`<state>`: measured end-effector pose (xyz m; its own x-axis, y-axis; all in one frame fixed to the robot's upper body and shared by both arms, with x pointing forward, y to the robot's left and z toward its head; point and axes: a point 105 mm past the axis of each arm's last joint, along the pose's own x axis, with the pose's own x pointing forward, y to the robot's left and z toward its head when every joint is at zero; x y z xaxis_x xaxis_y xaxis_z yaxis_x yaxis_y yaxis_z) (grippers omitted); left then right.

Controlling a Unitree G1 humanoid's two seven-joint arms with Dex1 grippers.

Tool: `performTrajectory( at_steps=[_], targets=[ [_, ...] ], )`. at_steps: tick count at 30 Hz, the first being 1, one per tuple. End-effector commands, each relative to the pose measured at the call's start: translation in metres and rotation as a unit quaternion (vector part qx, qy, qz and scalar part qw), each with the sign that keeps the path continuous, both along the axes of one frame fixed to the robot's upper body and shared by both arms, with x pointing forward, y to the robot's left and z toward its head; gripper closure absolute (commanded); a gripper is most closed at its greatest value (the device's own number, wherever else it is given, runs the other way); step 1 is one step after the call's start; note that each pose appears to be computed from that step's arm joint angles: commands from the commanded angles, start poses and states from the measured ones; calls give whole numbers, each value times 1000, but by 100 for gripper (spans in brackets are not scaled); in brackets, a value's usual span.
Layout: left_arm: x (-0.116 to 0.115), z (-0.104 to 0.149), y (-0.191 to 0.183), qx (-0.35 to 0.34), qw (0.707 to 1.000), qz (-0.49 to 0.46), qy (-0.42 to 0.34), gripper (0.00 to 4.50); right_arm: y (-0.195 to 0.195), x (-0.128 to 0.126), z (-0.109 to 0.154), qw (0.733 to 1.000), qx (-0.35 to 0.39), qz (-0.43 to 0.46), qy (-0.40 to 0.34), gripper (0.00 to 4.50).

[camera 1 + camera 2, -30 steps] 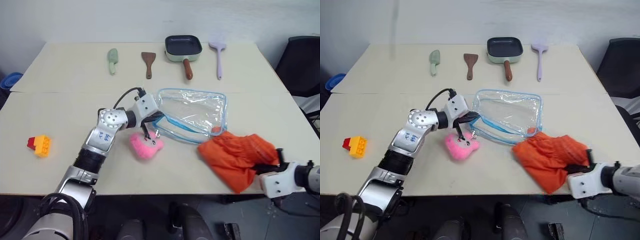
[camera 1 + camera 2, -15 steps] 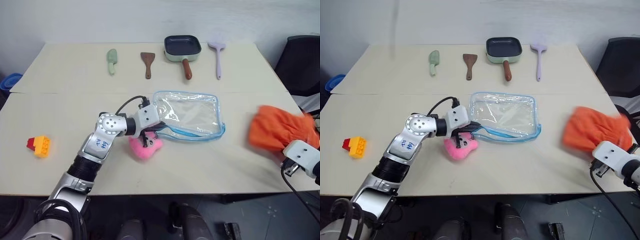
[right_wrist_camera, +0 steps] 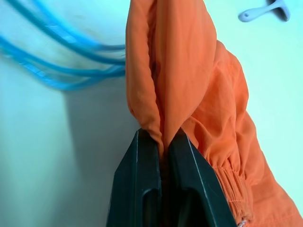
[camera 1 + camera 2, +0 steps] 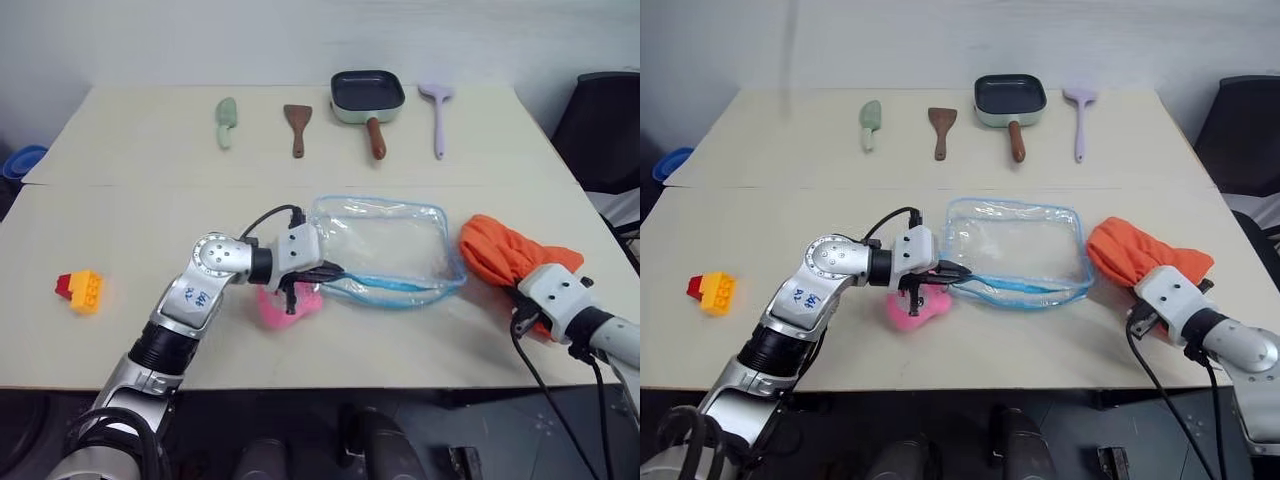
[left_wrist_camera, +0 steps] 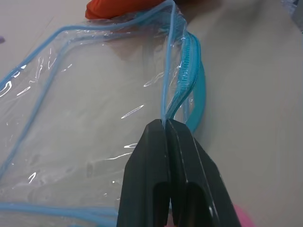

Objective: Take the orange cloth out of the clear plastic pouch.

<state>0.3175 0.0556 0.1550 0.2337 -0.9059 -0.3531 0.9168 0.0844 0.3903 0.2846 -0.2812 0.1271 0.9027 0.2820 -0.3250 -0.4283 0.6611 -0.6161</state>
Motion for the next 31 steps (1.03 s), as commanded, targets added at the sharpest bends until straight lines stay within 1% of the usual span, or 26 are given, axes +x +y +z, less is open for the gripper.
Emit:
performTrajectory(
  at_steps=[1, 3, 4, 8, 10, 12, 14, 15, 18, 19, 22, 24, 27, 29, 31],
  targets=[
    [-3, 9, 3, -8, 1000, -5, -7, 428, 0, 3, 1, 1000, -2, -13, -4, 450],
    [-2, 8, 6, -10, 1000, 2, 4, 380, 0, 4, 0, 1000, 12, -21, 1, 390],
    [-3, 8, 7, -12, 1000, 3, 8, 349, 1, 3, 0, 1000, 17, -21, 3, 366],
    [-3, 14, 9, -27, 999, 12, 19, 221, 3, 0, 8, 998, 49, -29, 8, 228],
    [-4, 24, 13, -60, 997, 22, 42, 156, 4, -6, 16, 996, 77, -31, 13, 158],
    [-2, 39, 20, -103, 992, 39, 62, 92, 2, -14, 26, 993, 106, -41, 16, 87],
    [1, 53, 34, -138, 984, 62, 90, 28, -4, -24, 32, 987, 146, -60, 29, 15],
    [0, 58, 45, -149, 980, 67, 111, 2, -6, -32, 34, 980, 181, -63, 48, 0],
    [-9, 68, 78, -154, 975, 71, 145, 2, -3, -61, 48, 961, 260, -27, 87, 0],
    [-11, 70, 95, -147, 975, 79, 148, 2, -10, -70, 56, 957, 273, -31, 87, 0],
    [-13, 71, 141, -117, 975, 119, 145, 2, -43, -89, 74, 949, 292, -91, 75, 0],
    [-14, 70, 164, -91, 977, 138, 136, 2, -66, -103, 80, 942, 300, -127, 75, 0],
    [-16, 73, 179, -73, 979, 143, 127, 2, -80, -118, 82, 938, 305, -144, 88, 0],
    [-14, 73, 182, -64, 980, 147, 114, 2, -84, -121, 78, 938, 298, -150, 95, 0],
    [-8, 67, 185, -53, 980, 161, 100, 2, -83, -117, 75, 938, 296, -151, 95, 0]
  ],
)
